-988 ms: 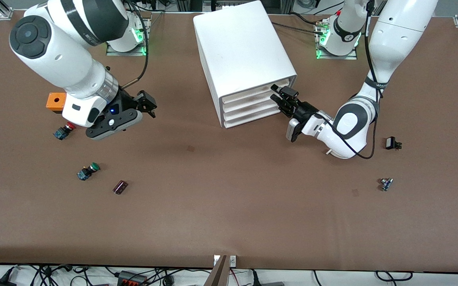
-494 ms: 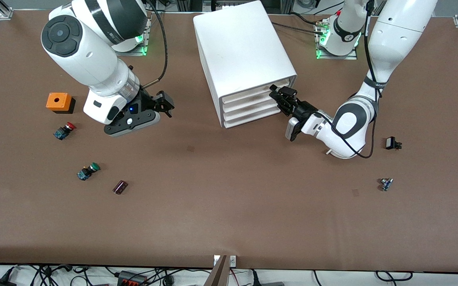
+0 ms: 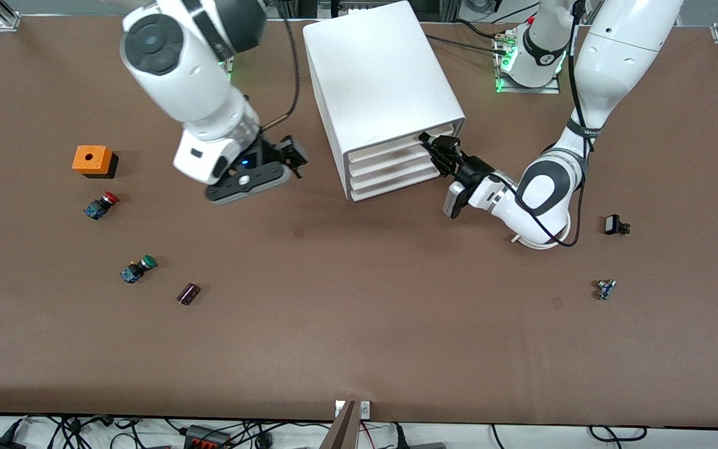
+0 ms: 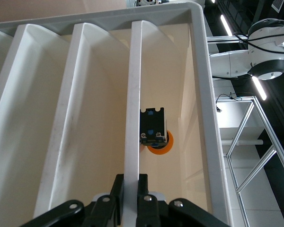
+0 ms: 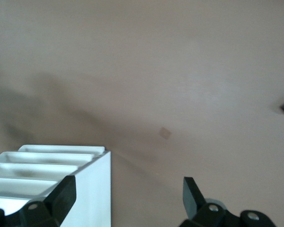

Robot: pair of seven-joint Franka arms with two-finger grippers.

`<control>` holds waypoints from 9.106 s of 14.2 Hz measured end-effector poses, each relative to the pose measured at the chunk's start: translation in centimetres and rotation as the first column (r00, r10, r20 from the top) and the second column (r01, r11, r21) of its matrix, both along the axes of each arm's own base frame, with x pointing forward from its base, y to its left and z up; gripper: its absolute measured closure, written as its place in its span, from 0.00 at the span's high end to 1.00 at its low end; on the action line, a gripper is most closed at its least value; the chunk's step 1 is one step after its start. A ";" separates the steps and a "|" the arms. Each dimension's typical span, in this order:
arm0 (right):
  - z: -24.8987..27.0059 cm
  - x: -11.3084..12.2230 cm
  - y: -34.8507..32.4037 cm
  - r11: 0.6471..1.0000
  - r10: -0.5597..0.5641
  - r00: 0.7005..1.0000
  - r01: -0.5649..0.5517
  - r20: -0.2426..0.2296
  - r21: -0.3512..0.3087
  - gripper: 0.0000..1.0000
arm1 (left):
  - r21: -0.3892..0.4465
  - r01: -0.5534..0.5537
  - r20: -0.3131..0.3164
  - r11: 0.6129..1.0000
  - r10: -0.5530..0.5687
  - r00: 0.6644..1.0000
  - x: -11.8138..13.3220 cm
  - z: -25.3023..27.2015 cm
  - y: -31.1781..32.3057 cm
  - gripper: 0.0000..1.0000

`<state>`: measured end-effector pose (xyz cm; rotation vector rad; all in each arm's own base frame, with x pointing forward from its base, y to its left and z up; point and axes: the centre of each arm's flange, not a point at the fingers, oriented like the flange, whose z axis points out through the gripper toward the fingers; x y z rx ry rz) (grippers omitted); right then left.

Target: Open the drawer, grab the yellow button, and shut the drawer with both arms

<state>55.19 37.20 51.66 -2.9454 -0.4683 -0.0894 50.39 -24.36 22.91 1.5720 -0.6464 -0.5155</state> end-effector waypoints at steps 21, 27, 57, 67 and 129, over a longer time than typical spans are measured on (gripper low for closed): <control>-4.8 -7.9 19.8 1.000 -0.002 0.999 0.003 0.047 -0.028 1.00 | 0.058 -0.158 0.075 0.986 0.153 0.985 11.1 -0.7 6.8 0.49; -7.4 -8.0 22.4 1.000 -0.015 0.998 0.016 0.067 -0.014 1.00 | 0.235 -0.187 -0.004 0.954 0.194 0.981 13.9 3.0 7.8 1.00; -1.7 2.0 10.2 0.979 -0.182 0.983 0.184 0.030 -0.088 0.42 | 0.879 -0.467 0.445 0.099 0.187 0.876 18.2 23.6 9.8 1.00; -14.7 10.5 -11.4 0.978 -0.073 0.962 0.017 -0.264 -0.209 0.42 | 0.842 -0.539 0.521 -0.041 0.328 0.788 15.7 15.8 -2.9 1.00; 7.1 8.3 -40.3 0.925 -0.351 0.934 0.336 -0.065 -0.178 1.00 | 0.731 -0.666 0.677 0.149 -0.027 0.736 10.1 35.3 17.4 1.00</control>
